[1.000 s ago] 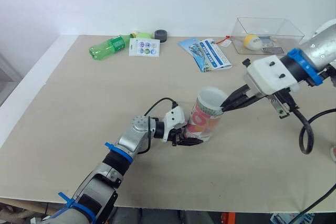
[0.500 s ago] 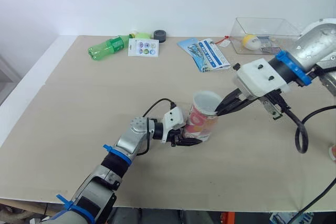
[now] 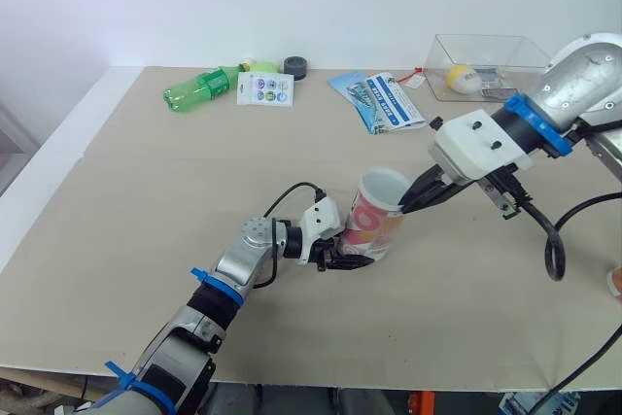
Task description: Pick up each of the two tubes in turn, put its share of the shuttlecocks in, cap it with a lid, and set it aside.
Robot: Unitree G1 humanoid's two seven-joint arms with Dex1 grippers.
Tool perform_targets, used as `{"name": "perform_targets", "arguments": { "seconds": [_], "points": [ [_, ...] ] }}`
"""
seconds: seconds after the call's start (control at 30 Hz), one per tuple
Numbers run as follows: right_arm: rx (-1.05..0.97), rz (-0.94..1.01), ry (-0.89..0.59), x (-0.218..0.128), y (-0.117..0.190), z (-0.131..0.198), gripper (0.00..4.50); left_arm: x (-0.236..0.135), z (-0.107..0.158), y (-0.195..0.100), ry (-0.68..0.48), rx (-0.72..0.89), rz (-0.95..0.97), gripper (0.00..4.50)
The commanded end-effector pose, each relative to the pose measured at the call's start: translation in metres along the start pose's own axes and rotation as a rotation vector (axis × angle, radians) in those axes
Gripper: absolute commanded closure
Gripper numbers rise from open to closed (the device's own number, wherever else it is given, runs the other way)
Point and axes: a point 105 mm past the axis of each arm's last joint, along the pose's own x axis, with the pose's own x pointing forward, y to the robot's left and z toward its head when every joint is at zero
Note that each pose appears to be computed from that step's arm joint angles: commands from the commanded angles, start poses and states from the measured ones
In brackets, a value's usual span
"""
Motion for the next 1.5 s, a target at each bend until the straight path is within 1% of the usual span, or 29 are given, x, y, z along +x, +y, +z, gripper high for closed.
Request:
{"name": "perform_targets", "arguments": {
  "seconds": [0.03,0.33,0.63,0.73,0.77,0.8,0.83,1.0,1.1,1.17,1.23,1.33,1.37,1.47,1.5],
  "points": [
    [0.031,0.035,0.025,-0.003,0.006,-0.005,4.46,-0.006,-0.021,-0.003,0.072,-0.043,0.001,1.82],
    [0.097,0.038,0.039,-0.003,0.009,-0.016,4.46,-0.005,-0.019,-0.005,0.059,-0.048,-0.003,1.82],
    [0.193,0.054,0.009,0.003,0.009,-0.016,4.46,-0.006,-0.019,-0.005,0.057,-0.047,-0.006,1.82],
    [0.205,0.044,-0.007,0.001,0.008,-0.014,3.47,-0.006,-0.019,-0.005,0.057,-0.048,-0.005,1.82],
    [0.191,0.035,-0.029,0.000,0.006,-0.011,2.97,-0.006,-0.019,-0.006,0.057,-0.048,-0.006,1.82],
    [0.188,0.028,-0.052,-0.001,0.005,-0.008,2.73,-0.006,-0.019,-0.006,0.057,-0.048,-0.006,1.82],
    [0.201,0.027,-0.066,-0.004,0.007,-0.005,2.36,-0.006,-0.019,-0.006,0.057,-0.049,-0.007,1.82],
    [0.285,-0.057,-0.213,-0.027,-0.003,0.009,2.36,-0.008,-0.020,-0.006,0.061,-0.051,-0.006,1.82],
    [0.337,-0.115,-0.340,-0.041,-0.012,0.013,2.36,-0.008,-0.020,-0.005,0.060,-0.050,-0.004,1.82],
    [0.384,-0.119,-0.427,-0.043,-0.011,0.015,2.36,-0.008,-0.020,-0.004,0.060,-0.049,0.001,1.82],
    [0.385,-0.162,-0.492,-0.041,-0.015,0.016,2.36,-0.009,-0.020,-0.002,0.057,-0.042,0.011,1.82],
    [0.413,-0.259,-0.544,-0.033,-0.024,0.008,2.36,-0.012,-0.021,0.001,0.054,-0.043,0.027,1.82],
    [0.425,-0.300,-0.552,-0.028,-0.027,0.001,2.75,-0.013,-0.022,0.002,0.055,-0.045,0.029,1.82],
    [0.453,-0.384,-0.574,-0.015,-0.032,-0.012,3.32,-0.014,-0.024,0.000,0.056,-0.047,0.027,1.82],
    [0.456,-0.377,-0.571,-0.011,-0.030,-0.013,3.94,-0.014,-0.024,-0.001,0.057,-0.048,0.025,1.82]
  ]
}}
